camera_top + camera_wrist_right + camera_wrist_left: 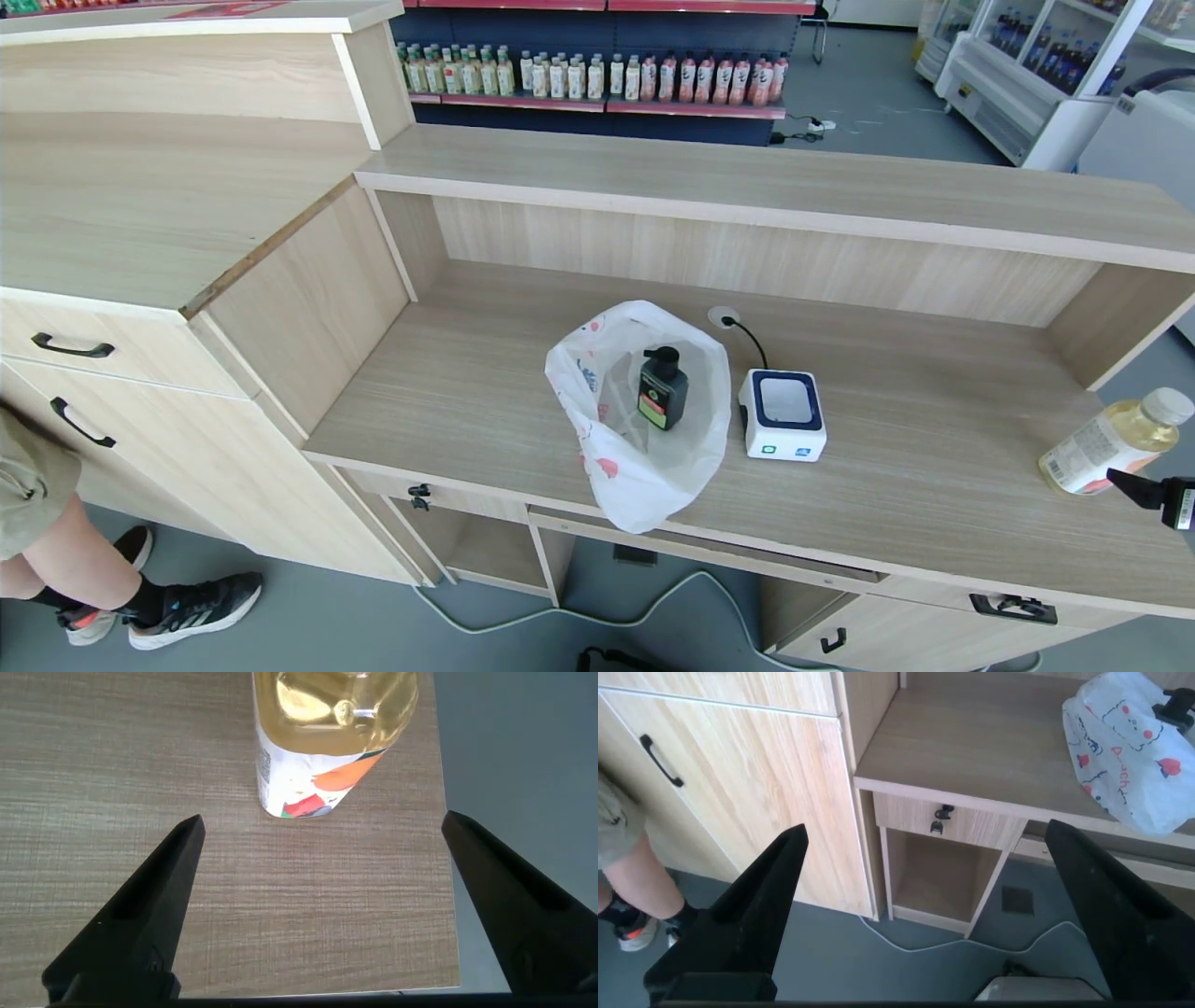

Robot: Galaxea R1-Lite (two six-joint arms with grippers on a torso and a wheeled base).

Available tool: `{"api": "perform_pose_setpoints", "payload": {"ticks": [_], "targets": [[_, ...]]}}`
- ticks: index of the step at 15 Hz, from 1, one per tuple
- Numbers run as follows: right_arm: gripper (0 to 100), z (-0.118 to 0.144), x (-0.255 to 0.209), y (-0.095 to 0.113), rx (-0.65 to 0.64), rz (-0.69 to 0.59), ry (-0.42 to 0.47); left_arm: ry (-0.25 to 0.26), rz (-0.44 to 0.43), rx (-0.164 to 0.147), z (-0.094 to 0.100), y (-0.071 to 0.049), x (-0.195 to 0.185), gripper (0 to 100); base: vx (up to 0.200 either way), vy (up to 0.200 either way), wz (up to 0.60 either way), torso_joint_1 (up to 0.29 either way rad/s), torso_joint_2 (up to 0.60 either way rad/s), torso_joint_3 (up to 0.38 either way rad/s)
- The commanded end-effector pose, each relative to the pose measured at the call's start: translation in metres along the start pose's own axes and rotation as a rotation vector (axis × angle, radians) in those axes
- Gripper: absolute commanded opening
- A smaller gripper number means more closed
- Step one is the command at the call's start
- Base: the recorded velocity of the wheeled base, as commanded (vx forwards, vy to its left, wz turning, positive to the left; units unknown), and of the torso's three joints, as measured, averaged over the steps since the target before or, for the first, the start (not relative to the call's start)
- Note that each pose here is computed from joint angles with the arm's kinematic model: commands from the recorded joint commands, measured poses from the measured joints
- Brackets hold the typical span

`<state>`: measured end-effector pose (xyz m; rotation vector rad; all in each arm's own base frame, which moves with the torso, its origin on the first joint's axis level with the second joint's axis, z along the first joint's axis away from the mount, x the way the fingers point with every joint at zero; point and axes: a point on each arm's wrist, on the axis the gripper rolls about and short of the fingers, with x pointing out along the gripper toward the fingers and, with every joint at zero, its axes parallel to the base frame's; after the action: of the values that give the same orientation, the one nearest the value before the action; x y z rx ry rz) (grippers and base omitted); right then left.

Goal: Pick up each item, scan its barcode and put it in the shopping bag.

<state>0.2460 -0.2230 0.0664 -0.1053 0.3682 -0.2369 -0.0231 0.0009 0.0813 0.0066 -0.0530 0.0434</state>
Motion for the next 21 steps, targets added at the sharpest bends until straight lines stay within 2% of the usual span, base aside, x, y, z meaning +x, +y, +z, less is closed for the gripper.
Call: {"api": "perform_pose_setpoints", "payload": {"ticks": [1,13,21], "targets": [[100,-0.006,0.005,-0.001,0.008,0.008,0.011,-0.001,0.000,0.000,0.000,0.000,0.000,100,0.000,0.000,0.00,0.000,0.00,0.000],[100,0.002,0.034,-0.010,0.016,0.007,-0.063,0.000,0.001,0.000,0.000,0.000,0.000,100,0.000,0.000,0.00,0.000,0.00,0.000],[100,0.004,0.054,0.001,0.013,0.048,-0.072,0.000,0.001,0.000,0.000,0.000,0.000,100,0.000,0.000,0.00,0.000,0.00,0.000]]}}
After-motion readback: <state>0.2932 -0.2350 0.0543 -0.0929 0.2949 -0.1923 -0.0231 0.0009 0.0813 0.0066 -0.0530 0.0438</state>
